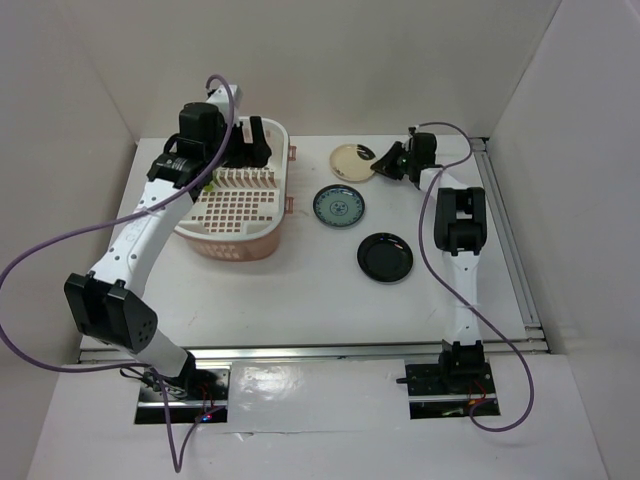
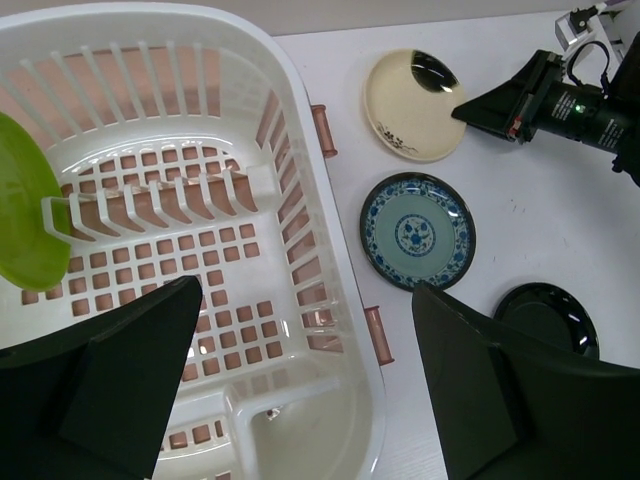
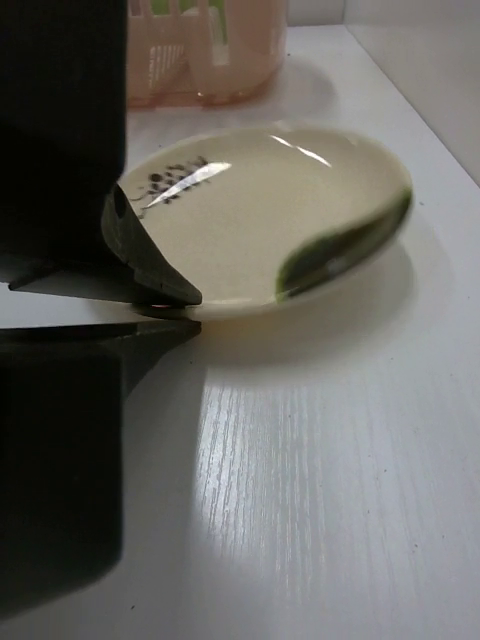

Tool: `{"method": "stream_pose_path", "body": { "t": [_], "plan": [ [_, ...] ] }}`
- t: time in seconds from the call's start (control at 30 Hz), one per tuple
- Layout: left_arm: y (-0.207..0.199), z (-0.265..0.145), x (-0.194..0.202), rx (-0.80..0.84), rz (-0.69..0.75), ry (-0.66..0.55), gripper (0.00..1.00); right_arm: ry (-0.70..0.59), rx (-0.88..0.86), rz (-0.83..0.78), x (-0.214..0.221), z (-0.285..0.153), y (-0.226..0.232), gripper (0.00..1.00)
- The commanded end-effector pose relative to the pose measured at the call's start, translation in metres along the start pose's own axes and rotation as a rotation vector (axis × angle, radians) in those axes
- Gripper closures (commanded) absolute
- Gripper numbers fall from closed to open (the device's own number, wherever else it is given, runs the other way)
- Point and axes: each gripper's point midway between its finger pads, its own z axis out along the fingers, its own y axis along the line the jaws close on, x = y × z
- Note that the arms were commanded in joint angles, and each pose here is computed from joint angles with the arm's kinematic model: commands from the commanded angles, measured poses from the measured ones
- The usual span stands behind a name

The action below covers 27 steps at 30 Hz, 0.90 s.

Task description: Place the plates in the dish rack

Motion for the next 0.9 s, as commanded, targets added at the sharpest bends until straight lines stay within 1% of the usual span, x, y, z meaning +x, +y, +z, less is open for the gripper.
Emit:
{"method": "stream_pose_path", "body": {
  "t": [0.0,0.03,0.07,0.23,0.27,0.3,0.33,0.37,0.4,0.43,0.47,0.5,0.67,0.77,0.8,0.87],
  "plan": [
    [-0.009,-0.014,-0.015,0.020,0.032,-0.069,0.00,0.167,0.131,0.109,0.070,0.008,-0.055,0.83],
    [-0.009,-0.014,-0.015,0.020,0.032,-0.068,0.00,0.167,0.141,0.129,0.071,0.008,-0.062,0.88],
    [-0.012,-0.012,-0.010,0.027,0.034,-0.058,0.00,0.179,0.136,0.135,0.073,0.007,-0.061,1.00],
    [-0.015,-0.013,-0.010,0.026,0.038,-0.065,0.00,0.148,0.114,0.225,0.068,-0.002,-0.063,1.00],
    [-0.015,-0.013,-0.010,0.026,0.038,-0.065,0.00,0.115,0.077,0.263,0.052,-0.011,-0.049,1.00],
    [-0.013,-0.013,-0.010,0.016,0.037,-0.068,0.00,0.054,0.029,0.249,0.038,-0.012,-0.038,1.00],
    [-0.013,-0.013,-0.010,0.016,0.037,-0.068,0.00,0.050,0.025,0.286,0.046,-0.020,-0.043,1.00],
    [-0.013,-0.013,-0.010,0.016,0.037,-0.068,0.00,0.015,-0.008,0.301,0.036,-0.027,-0.038,1.00],
    [-0.017,-0.013,-0.009,0.024,0.041,-0.066,0.00,-0.064,-0.081,0.294,0.009,-0.035,-0.013,1.00],
    [-0.018,-0.015,-0.014,0.026,0.041,-0.078,0.00,-0.081,-0.082,0.319,0.008,-0.042,-0.018,1.00],
    [-0.019,-0.011,-0.010,0.033,0.041,-0.064,0.00,-0.137,-0.124,0.316,-0.013,-0.052,-0.007,1.00],
    [-0.019,-0.009,-0.013,0.034,0.041,-0.067,0.00,-0.156,-0.145,0.308,-0.021,-0.055,0.001,1.00],
    [-0.027,-0.003,-0.010,0.040,0.039,-0.052,0.00,-0.238,-0.216,0.262,-0.050,-0.084,0.027,1.00],
    [-0.028,0.002,-0.012,0.041,0.030,-0.052,0.00,-0.228,-0.275,0.213,-0.054,-0.099,0.049,1.00],
    [-0.028,0.002,-0.012,0.041,0.030,-0.052,0.00,-0.221,-0.319,0.162,-0.057,-0.108,0.074,1.00],
    [-0.034,0.009,-0.012,0.060,0.024,-0.043,0.00,-0.197,-0.335,0.114,-0.049,-0.115,0.088,1.00]
  ]
}}
